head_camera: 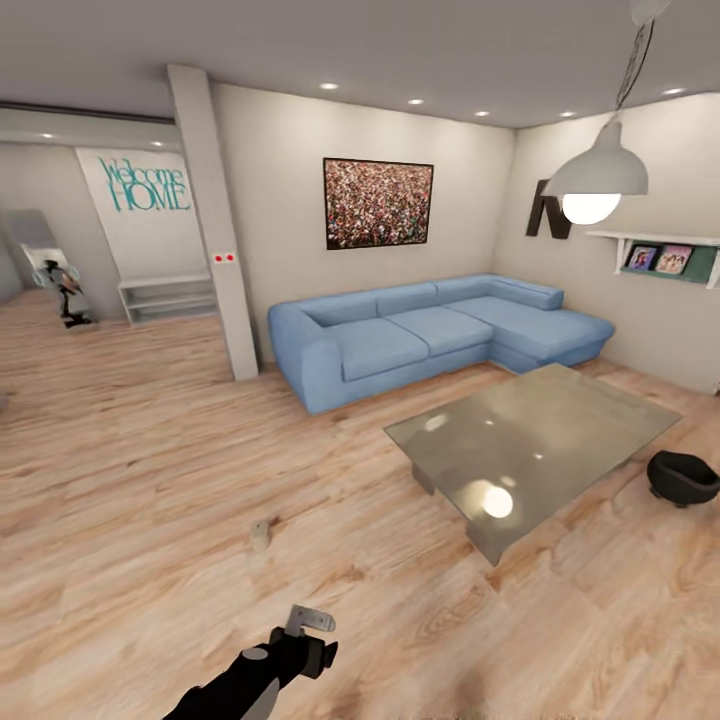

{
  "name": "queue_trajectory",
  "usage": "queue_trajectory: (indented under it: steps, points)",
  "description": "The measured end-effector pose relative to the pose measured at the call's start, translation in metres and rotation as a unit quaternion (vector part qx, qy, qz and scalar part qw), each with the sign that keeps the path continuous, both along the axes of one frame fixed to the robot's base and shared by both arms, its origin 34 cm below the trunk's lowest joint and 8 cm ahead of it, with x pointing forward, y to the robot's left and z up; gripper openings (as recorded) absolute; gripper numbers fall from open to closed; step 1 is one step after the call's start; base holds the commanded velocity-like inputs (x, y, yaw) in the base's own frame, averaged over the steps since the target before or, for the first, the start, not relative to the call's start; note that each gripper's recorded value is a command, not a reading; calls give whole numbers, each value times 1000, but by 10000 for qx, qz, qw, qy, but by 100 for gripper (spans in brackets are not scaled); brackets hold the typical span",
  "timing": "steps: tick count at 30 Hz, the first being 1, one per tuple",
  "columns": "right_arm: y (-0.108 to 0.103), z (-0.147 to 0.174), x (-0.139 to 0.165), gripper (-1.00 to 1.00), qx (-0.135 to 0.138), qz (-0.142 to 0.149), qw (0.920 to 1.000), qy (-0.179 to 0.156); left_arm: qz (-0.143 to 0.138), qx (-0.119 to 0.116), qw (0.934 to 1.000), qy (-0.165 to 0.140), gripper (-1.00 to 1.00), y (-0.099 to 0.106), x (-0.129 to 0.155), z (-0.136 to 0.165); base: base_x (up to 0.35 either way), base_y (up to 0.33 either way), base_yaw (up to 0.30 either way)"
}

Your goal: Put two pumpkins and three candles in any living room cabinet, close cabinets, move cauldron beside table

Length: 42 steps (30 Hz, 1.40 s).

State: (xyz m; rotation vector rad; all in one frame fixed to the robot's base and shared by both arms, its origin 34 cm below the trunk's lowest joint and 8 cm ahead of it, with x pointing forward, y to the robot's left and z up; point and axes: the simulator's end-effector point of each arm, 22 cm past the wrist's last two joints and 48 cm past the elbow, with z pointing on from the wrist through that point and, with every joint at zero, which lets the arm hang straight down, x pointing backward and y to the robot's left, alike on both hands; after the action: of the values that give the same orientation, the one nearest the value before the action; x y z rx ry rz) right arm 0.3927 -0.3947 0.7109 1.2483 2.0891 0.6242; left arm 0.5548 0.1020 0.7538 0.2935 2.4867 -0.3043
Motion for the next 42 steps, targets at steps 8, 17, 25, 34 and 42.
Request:
queue_trajectory:
  steps: [8, 17, 25, 34, 42]
  points:
    - [0, 0, 0, 100, 2, 1, 10000, -1, -34, 14, 10000, -5, 100, -1, -1, 0, 29, -272, -265]
    - [3, -4, -3, 100, -23, 70, 9999, 98, -33, 15, 10000, 23, 100, -1, -2, -3, 171, -100, -24]
    - [6, -6, -4, 100, -4, 81, 9999, 88, -35, 11, 10000, 71, 100, -1, -5, -7, 47, -99, 58]
    - [8, -8, -6, 100, -16, 107, 9998, 144, -34, 10, 10000, 76, 100, -1, -5, -7, 30, -64, 4]
    - [10, -6, -2, 100, -83, 302, 9995, 101, -17, 29, 9999, 149, 100, 1, -7, -10, 31, -43, 0]
